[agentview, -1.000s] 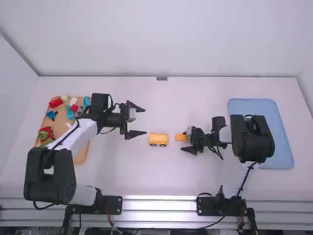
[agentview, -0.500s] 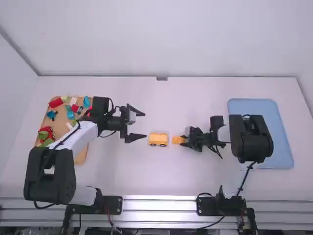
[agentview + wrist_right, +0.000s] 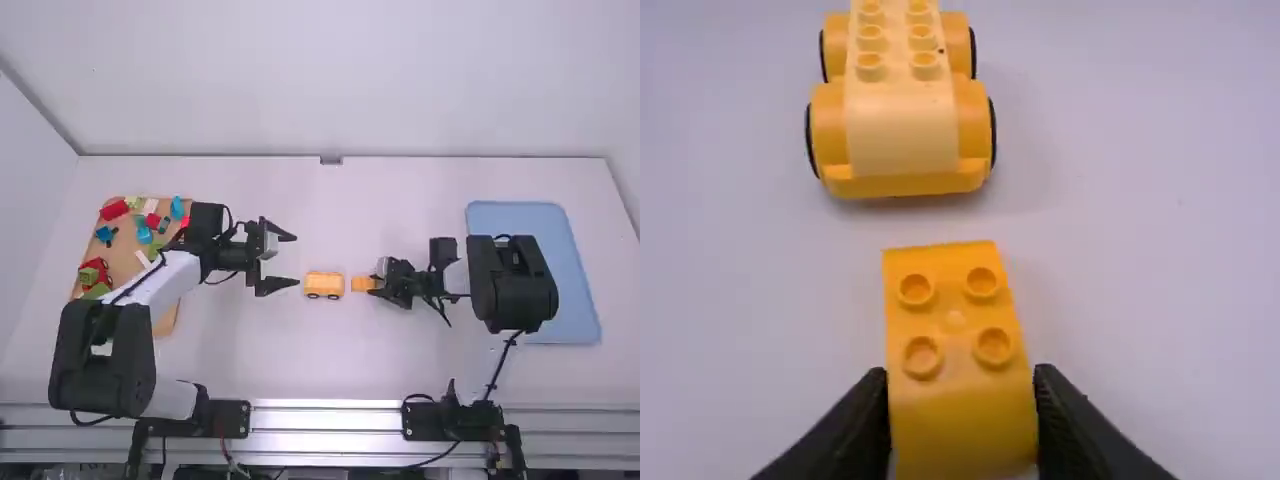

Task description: Assemble lego blocks to make yellow taxi

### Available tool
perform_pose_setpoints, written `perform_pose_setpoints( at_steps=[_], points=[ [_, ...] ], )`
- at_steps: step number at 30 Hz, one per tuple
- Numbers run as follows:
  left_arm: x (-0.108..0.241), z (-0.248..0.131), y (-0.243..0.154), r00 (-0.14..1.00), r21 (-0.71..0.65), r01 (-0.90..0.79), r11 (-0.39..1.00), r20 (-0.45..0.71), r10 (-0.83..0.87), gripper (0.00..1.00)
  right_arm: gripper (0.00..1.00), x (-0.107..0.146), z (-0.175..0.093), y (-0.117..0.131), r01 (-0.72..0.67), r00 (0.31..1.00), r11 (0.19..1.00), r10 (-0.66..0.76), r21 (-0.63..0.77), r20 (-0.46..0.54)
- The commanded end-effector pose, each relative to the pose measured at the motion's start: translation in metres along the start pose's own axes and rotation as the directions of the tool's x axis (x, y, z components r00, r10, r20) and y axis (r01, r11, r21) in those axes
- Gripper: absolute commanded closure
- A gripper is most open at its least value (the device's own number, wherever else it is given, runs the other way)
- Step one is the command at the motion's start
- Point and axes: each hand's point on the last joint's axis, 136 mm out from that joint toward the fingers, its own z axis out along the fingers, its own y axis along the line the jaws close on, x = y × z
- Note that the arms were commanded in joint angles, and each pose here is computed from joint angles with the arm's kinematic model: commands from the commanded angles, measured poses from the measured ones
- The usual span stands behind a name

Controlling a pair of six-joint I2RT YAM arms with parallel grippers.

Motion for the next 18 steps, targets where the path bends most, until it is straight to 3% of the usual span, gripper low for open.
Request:
perform_pose_setpoints(
  at_steps=[1, 4, 11, 18],
  points=[
    [0.003, 0.003, -0.005, 0.999, 0.028, 0.029, 0.999, 0.023, -0.029, 0.01, 0.73, 0.004, 0.002, 0.007, -0.017, 1.0, 1.0, 0.017, -0.015, -0.005],
    [0.012, 0.006, -0.004, 0.999, 0.035, 0.044, 0.998, 0.014, -0.044, 0.01, 0.82, 0.001, 0.002, 0.007, -0.016, 1.0, 1.0, 0.016, -0.017, 0.012],
    [0.056, 0.022, 0.002, 0.995, 0.036, 0.087, 0.996, -0.061, -0.084, 0.01, 0.84, -0.016, -0.013, -0.013, -0.128, 0.989, 0.992, 0.126, 0.012, 0.08],
    [0.094, 0.055, 0.003, 0.994, 0.072, 0.052, 0.996, -0.099, -0.045, 0.01, 0.87, -0.048, -0.025, -0.01, -0.095, 0.99, 0.995, 0.097, -0.024, 0.098]
  ],
)
